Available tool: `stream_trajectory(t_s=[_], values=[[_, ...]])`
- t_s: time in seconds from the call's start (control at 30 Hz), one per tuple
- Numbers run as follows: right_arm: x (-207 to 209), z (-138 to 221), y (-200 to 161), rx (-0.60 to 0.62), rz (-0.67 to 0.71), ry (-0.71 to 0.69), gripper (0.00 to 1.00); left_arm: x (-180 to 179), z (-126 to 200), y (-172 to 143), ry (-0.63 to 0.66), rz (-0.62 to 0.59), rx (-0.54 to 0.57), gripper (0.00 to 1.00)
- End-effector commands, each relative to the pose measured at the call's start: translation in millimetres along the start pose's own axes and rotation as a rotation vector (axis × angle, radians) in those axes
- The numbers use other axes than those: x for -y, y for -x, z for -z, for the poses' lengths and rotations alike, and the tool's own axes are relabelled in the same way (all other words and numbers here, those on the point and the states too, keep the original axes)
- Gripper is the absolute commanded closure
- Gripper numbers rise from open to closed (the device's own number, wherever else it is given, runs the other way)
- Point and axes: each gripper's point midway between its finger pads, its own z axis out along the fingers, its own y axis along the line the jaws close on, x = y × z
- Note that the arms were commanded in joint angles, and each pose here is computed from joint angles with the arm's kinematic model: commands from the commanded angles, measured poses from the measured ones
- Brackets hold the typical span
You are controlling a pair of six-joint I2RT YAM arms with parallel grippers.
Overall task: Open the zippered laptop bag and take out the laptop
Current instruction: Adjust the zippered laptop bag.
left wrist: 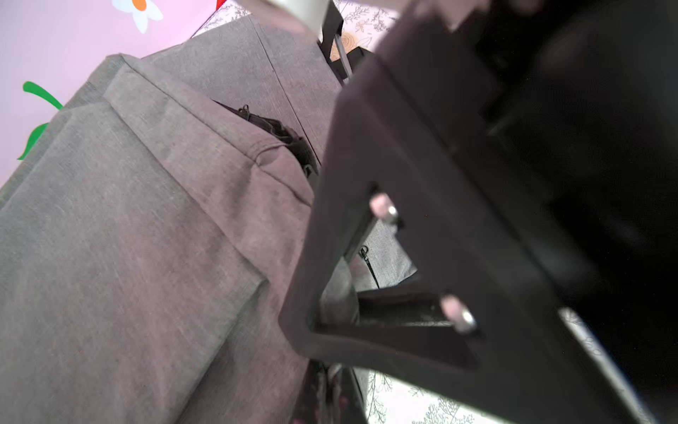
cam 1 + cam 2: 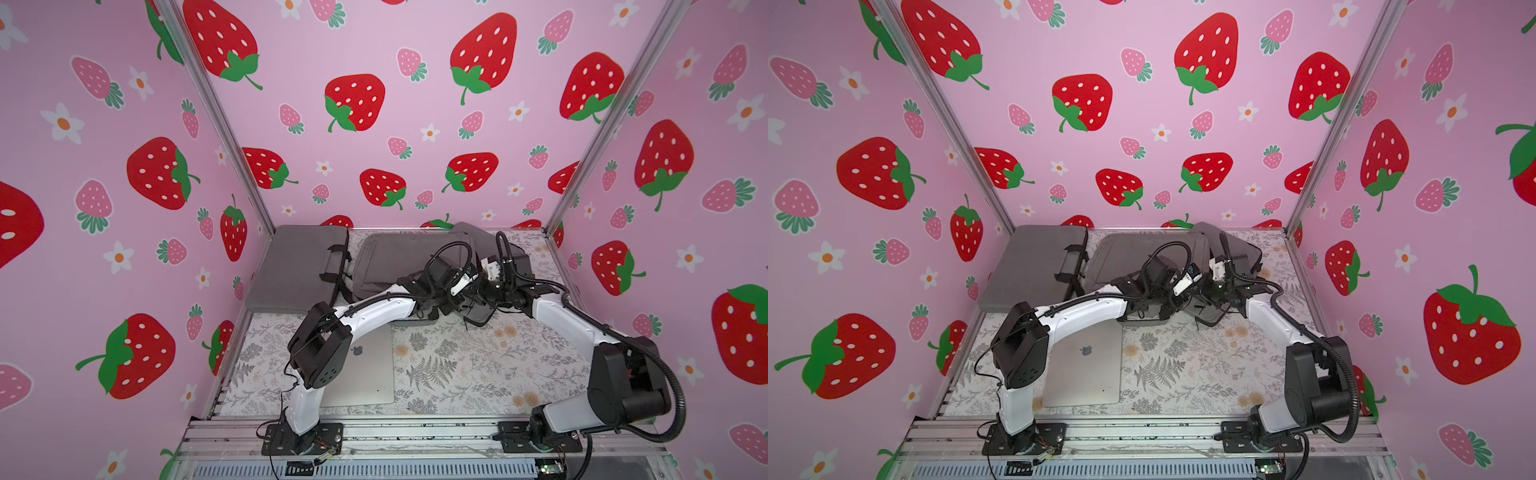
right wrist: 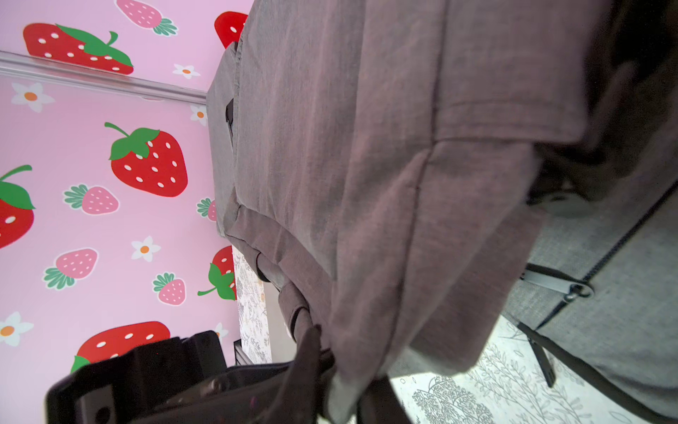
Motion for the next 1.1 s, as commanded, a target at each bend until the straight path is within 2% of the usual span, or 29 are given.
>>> stream_trajectory(t_s=[0.0,0.17,0.27,0.37,0.47,0.57,0.7,0.87,1.07], values=[[-7.3,7.9,5.6,0.031,0.051,0.026,0.64,-14.8,10.7,15.1,0.015,0.030,0.028,1.00],[12.2,31.0,11.3,0.103,0.152,-0.077,0.43,-15.2,20.3,20.9,-0.046,0.081,0.050,1.00],[23.7,50.1,16.6,0.176,0.246,-0.135,0.38,-15.3,25.6,24.2,-0.089,0.117,0.066,1.00],[33.0,62.6,19.1,0.236,0.379,-0.184,0.37,-17.4,31.0,28.7,-0.134,0.169,0.087,1.00],[34.9,63.0,18.9,0.295,0.487,-0.167,0.41,-18.1,37.5,34.8,-0.183,0.217,0.110,1.00],[36.7,57.8,20.9,0.344,0.534,-0.131,0.47,-19.6,44.3,40.1,-0.212,0.245,0.126,1.00],[36.1,45.1,21.2,0.333,0.572,-0.079,0.54,-19.9,53.3,44.8,-0.249,0.270,0.140,1.00],[33.2,27.1,29.2,0.312,0.587,-0.018,0.68,-20.0,60.3,47.2,-0.280,0.291,0.145,1.00],[36.7,8.3,39.2,0.273,0.577,0.016,0.74,-17.9,66.5,52.3,-0.317,0.300,0.149,1.00]])
